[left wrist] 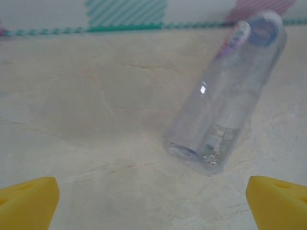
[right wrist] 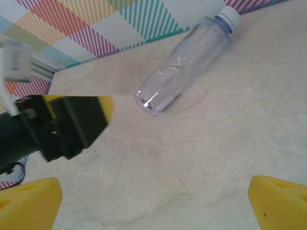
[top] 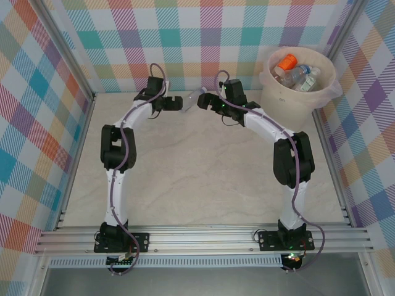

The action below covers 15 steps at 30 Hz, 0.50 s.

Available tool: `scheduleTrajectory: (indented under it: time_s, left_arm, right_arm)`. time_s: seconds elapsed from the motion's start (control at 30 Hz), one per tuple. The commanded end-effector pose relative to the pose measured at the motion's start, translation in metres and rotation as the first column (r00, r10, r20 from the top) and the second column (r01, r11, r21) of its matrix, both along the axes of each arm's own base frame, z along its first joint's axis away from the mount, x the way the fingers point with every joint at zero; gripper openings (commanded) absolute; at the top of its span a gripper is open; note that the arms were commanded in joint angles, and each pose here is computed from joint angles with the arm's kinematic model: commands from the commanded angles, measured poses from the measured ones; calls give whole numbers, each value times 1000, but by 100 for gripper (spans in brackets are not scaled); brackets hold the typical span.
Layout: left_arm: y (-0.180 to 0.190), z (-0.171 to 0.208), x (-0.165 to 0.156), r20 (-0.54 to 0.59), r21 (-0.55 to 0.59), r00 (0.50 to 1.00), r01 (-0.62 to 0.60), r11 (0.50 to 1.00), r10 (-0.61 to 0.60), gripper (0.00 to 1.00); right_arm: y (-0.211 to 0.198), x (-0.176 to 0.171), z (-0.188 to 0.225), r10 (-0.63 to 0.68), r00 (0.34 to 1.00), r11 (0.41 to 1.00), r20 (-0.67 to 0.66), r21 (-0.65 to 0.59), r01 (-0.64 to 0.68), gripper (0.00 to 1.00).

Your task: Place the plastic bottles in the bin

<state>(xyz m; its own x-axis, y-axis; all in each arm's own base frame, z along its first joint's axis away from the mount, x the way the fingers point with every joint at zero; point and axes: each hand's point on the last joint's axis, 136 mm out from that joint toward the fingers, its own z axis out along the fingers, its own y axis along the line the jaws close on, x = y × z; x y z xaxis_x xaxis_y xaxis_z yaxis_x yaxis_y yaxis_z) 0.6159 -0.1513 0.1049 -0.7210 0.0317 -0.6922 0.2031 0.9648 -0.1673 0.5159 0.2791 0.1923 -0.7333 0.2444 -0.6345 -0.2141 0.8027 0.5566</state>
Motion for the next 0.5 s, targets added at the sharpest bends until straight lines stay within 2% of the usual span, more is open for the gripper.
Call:
scheduleTrajectory:
  time_s: [0.0,0.23,0.47]
  left_arm:
    - [-29,-7,-3,-23,-57,984,174,983,-175,100]
    - [-46,-33,27,-6,-46,967,254,966,-255,100]
    - [-65,-46,23,1,-63,944,330,942,-330,99]
  right_arm:
    - [-10,-1,18,-12,999,1000,45,-17,13,100]
    - [-16,-3,20,-20,999,999,50,-44,22,100]
    - [-25,-3,21,-34,998,996,59,-84,39,100]
